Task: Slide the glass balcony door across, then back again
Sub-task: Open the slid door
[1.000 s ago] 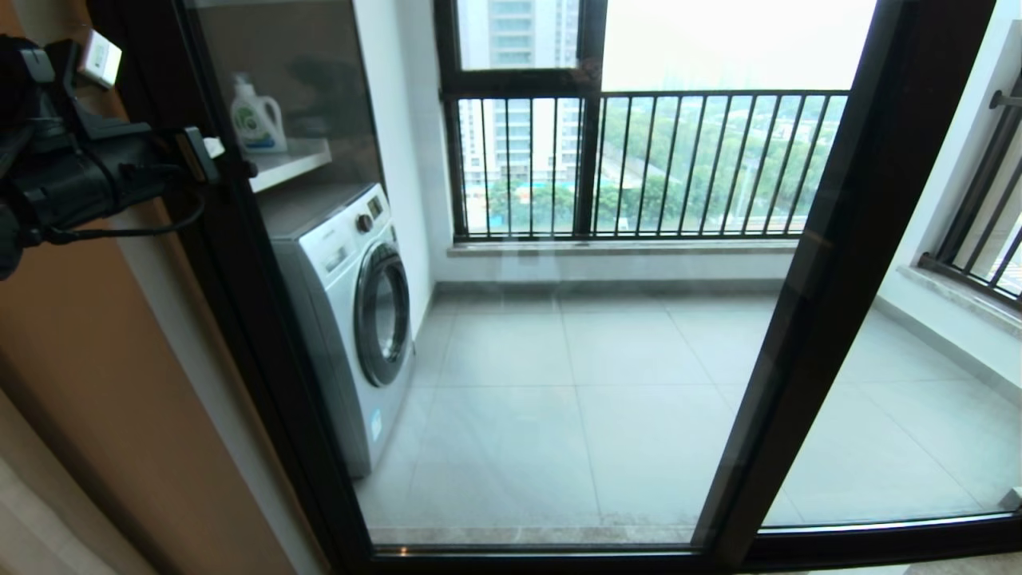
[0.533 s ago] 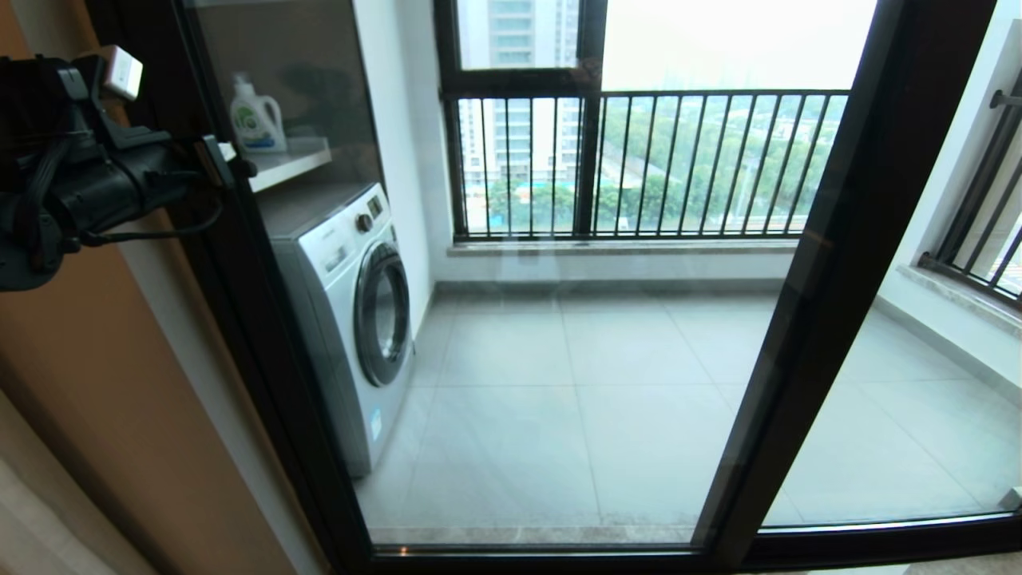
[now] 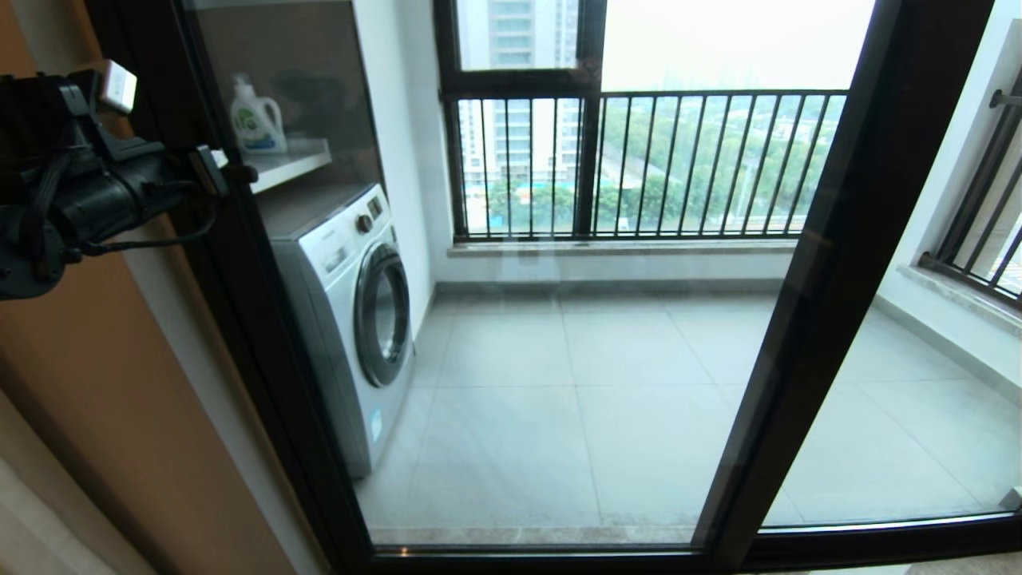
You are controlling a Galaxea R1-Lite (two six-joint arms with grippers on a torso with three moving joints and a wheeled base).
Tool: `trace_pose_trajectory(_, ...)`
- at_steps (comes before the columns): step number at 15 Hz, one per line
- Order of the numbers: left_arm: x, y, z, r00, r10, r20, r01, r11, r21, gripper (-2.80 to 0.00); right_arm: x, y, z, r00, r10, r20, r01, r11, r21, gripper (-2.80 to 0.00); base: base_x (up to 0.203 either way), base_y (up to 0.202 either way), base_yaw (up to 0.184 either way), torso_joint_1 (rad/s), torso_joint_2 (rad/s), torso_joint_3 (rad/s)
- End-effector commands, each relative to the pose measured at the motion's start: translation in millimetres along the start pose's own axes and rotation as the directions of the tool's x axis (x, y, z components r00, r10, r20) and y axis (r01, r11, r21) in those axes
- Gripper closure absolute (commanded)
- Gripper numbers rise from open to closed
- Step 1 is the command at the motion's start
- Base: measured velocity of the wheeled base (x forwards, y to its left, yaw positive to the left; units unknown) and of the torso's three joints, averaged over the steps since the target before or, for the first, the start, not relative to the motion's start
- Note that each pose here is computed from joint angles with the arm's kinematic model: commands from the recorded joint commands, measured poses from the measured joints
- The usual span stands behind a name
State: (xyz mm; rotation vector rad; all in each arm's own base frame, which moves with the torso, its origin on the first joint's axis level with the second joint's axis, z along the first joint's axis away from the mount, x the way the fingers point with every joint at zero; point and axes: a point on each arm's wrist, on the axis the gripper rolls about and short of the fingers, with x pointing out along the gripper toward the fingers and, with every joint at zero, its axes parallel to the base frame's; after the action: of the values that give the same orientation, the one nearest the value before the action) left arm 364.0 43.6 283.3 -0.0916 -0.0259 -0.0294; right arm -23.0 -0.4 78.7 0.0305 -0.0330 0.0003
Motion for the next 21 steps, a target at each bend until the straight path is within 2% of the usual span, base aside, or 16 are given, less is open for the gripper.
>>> trace_pose_trajectory(1, -1, 5.7, -10, 0.999, 0.017, -0.033, -0.017, 1.000, -0.005, 0.00, 1, 0, -3, 1.000, 0.000, -0.013, 0.000, 1.000, 0.000, 0.00, 0.000, 0.000, 0.000, 0.000, 0.00, 0.000)
trace_pose_trajectory(5, 0, 7.7, -22, 0.997, 0.018, -0.071, -0.018, 1.000, -0.009, 0.00, 1, 0, -3, 1.000, 0.000, -0.013, 0.000, 1.000, 0.000, 0.00, 0.000, 0.000, 0.000, 0.000, 0.00, 0.000)
trace_pose_trajectory(17, -1, 12.6, -34, 0.994, 0.032, -0.109, -0.033, 0.999, -0.009, 0.00, 1, 0, -3, 1.000, 0.000, -0.013, 0.000, 1.000, 0.000, 0.00, 0.000, 0.000, 0.000, 0.000, 0.00, 0.000)
trace_pose_trajectory(20, -1, 20.8, -41, 0.990, 0.054, -0.129, -0.052, 0.998, 0.017, 0.00, 1, 0, -3, 1.000, 0.000, -0.013, 0.000, 1.000, 0.000, 0.00, 0.000, 0.000, 0.000, 0.000, 0.00, 0.000)
trace_pose_trajectory(21, -1, 22.3, -41, 0.993, 0.055, -0.108, -0.053, 0.998, 0.022, 0.00, 1, 0, -3, 1.000, 0.000, -0.012, 0.000, 1.000, 0.000, 0.00, 0.000, 0.000, 0.000, 0.000, 0.00, 0.000)
